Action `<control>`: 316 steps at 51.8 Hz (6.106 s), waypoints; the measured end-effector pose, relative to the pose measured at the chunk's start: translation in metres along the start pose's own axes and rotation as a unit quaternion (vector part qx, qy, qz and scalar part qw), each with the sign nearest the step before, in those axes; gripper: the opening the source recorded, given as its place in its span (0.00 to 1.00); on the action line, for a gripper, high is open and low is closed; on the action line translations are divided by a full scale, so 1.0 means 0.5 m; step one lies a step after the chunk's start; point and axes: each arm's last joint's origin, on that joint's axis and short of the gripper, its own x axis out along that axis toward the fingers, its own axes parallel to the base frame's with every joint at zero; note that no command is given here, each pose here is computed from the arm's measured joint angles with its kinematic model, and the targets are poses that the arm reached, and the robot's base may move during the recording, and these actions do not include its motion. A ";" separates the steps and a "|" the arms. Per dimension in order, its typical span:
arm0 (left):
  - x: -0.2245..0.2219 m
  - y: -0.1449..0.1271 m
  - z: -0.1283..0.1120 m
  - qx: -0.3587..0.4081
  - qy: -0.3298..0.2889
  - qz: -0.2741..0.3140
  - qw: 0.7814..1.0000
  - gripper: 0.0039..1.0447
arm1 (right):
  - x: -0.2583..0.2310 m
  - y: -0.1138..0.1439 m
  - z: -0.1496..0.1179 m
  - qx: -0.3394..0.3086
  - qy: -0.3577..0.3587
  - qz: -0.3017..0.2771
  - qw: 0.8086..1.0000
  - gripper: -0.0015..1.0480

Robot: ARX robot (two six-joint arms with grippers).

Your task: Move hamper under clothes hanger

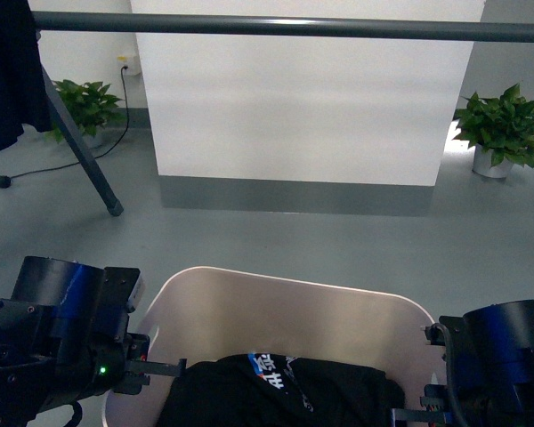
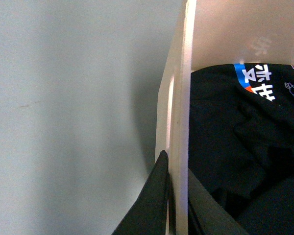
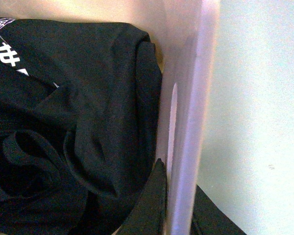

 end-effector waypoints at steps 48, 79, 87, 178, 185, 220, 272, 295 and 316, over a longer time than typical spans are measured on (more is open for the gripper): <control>0.035 -0.004 0.053 -0.054 0.062 0.054 0.995 0.03 | 0.064 0.027 0.070 0.009 0.000 0.028 1.000 0.05; 0.067 -0.017 0.048 -0.069 0.080 0.057 0.993 0.35 | 0.100 0.016 0.074 -0.009 0.006 -0.025 1.000 0.29; 0.066 -0.014 0.051 -0.070 0.076 0.064 0.993 0.52 | 0.097 0.008 0.079 -0.005 -0.006 -0.034 0.999 0.46; -0.692 0.027 0.260 -0.037 -0.382 0.020 0.923 0.60 | -0.773 0.026 0.141 0.008 -0.550 -0.031 0.835 0.86; -0.667 0.040 0.203 -0.039 -0.369 0.033 0.928 0.43 | -0.735 0.009 0.101 -0.038 -0.484 0.010 0.874 0.69; -0.628 0.070 0.009 -0.034 -0.360 0.031 0.932 0.03 | -0.628 -0.072 -0.057 -0.040 -0.469 0.025 0.882 0.02; -0.634 0.063 -0.081 -0.032 -0.373 0.031 0.927 0.03 | -0.591 -0.093 -0.142 -0.032 -0.476 0.011 0.879 0.02; -0.651 0.060 -0.106 -0.032 -0.370 0.031 0.928 0.03 | -0.599 -0.094 -0.164 -0.032 -0.473 0.011 0.880 0.02; -0.652 0.060 -0.107 -0.032 -0.370 0.031 0.928 0.19 | -0.599 -0.094 -0.164 -0.032 -0.473 0.011 0.880 0.10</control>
